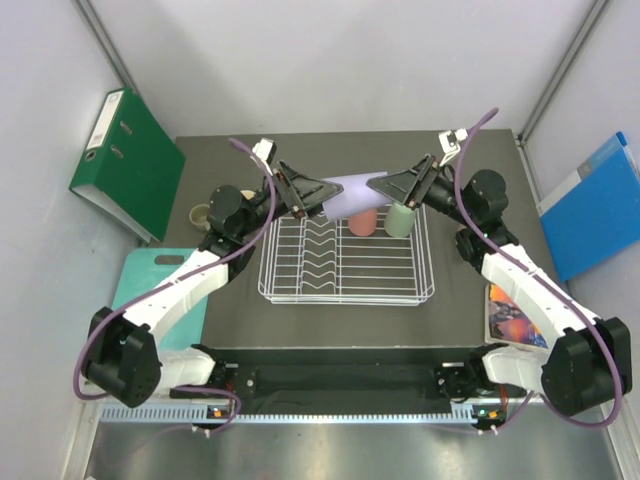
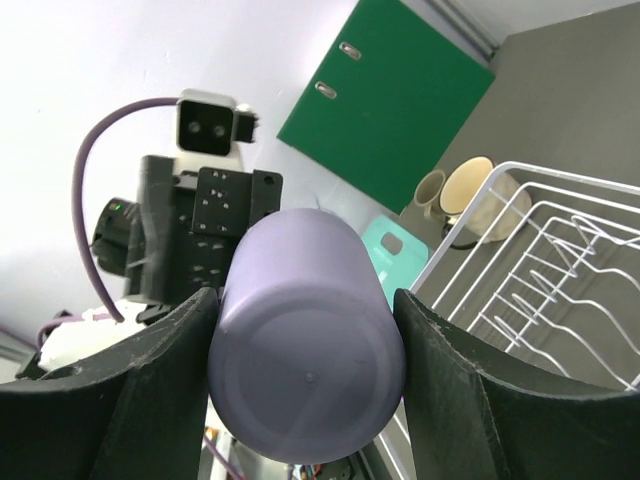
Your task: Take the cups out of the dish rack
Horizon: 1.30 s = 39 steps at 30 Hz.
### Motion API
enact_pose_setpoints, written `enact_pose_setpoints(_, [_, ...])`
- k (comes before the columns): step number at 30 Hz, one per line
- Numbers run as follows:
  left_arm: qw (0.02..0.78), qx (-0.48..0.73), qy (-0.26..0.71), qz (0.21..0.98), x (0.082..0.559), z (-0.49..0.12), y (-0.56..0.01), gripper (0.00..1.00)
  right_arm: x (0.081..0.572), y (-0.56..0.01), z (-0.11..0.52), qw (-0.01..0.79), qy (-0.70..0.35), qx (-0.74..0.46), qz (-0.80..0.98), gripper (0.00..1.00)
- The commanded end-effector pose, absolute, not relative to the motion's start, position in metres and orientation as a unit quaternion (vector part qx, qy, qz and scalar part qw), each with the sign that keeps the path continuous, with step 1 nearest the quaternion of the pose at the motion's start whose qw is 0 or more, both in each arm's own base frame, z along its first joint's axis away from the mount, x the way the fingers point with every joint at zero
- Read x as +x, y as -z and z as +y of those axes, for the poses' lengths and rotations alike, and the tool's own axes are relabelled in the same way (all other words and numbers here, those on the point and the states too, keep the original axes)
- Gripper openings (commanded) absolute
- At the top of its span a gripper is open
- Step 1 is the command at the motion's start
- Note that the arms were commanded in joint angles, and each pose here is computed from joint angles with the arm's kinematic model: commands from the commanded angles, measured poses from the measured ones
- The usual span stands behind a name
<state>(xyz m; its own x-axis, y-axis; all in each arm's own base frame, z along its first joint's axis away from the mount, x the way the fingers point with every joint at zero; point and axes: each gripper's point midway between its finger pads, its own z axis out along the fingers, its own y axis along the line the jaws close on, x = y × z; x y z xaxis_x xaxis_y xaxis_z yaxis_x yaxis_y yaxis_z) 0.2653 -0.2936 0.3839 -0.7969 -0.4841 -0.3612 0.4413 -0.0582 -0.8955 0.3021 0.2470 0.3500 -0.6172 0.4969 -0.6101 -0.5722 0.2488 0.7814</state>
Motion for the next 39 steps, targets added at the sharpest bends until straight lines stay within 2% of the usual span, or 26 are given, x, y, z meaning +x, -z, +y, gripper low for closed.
enact_pose_setpoints(1, [0.328,0.028,0.748,0.577,0.249,-0.297,-0.407,0.47,0.292,-0.373,0.251,0.453,-0.625,-0.067,0.632,0.0])
enact_pose_setpoints(2, [0.325,0.028,0.748,0.578,0.249,-0.299,-0.406,0.28,0.291,-0.373,0.251,0.452,-0.624,-0.069,0.634,0.0])
enact_pose_setpoints(4, [0.319,0.028,0.745,0.585,0.249,-0.3,-0.401,0.13,0.29,-0.368,0.253,0.443,-0.624,-0.075,0.639,0.0])
enact_pose_setpoints(5, [0.317,0.028,0.743,0.589,0.249,-0.301,-0.399,0.0,0.289,-0.367,0.254,0.441,-0.624,-0.077,0.641,0.0])
enact_pose_setpoints(10, [0.328,0.028,0.714,0.618,0.252,-0.3,-0.392,0.0,0.288,-0.357,0.251,0.441,-0.607,-0.073,0.657,0.0])
enact_pose_setpoints(11, [0.317,0.013,0.693,0.648,0.254,-0.299,-0.38,0.0,0.289,-0.357,0.249,0.444,-0.6,-0.072,0.661,0.0])
enact_pose_setpoints(12, [0.33,0.027,0.671,0.663,0.256,-0.299,-0.374,0.0,0.292,-0.356,0.248,0.456,-0.586,-0.074,0.666,0.04])
enact_pose_setpoints(14, [0.354,0.03,0.64,0.681,0.26,-0.294,-0.382,0.0,0.294,-0.349,0.245,0.453,-0.565,-0.065,0.686,0.21])
enact_pose_setpoints(15, [0.347,0.03,0.603,0.718,0.26,-0.29,-0.361,0.0,0.298,-0.347,0.242,0.462,-0.551,-0.063,0.692,0.35])
enact_pose_setpoints(17, [0.375,0.034,0.566,0.734,0.263,-0.28,-0.364,0.0,0.3,-0.34,0.237,0.462,-0.529,-0.052,0.71,0.47])
enact_pose_setpoints(18, [0.361,0.024,0.546,0.755,0.26,-0.276,-0.352,0.0,0.305,-0.338,0.234,0.468,-0.517,-0.041,0.716,0.55])
enact_pose_setpoints(19, [0.366,0.02,0.535,0.761,0.258,-0.271,-0.354,0.0,0.307,-0.34,0.231,0.475,-0.507,-0.036,0.718,0.59])
enact_pose_setpoints(21, [0.361,0.001,0.492,0.792,0.258,-0.258,-0.338,0.0,0.314,-0.323,0.218,0.481,-0.455,-0.013,0.749,0.62])
enact_pose_setpoints(27, [0.378,-0.037,0.369,0.848,0.244,-0.208,-0.319,0.0,0.318,-0.302,0.183,0.513,-0.346,0.02,0.785,0.62])
enact_pose_setpoints(31, [0.387,-0.055,0.31,0.867,0.221,-0.173,-0.309,0.0,0.317,-0.291,0.179,0.514,-0.336,0.027,0.789,0.63])
enact_pose_setpoints(39, [0.38,-0.079,0.277,0.879,0.189,-0.143,-0.311,0.0,0.313,-0.292,0.18,0.52,-0.336,0.02,0.785,0.62])
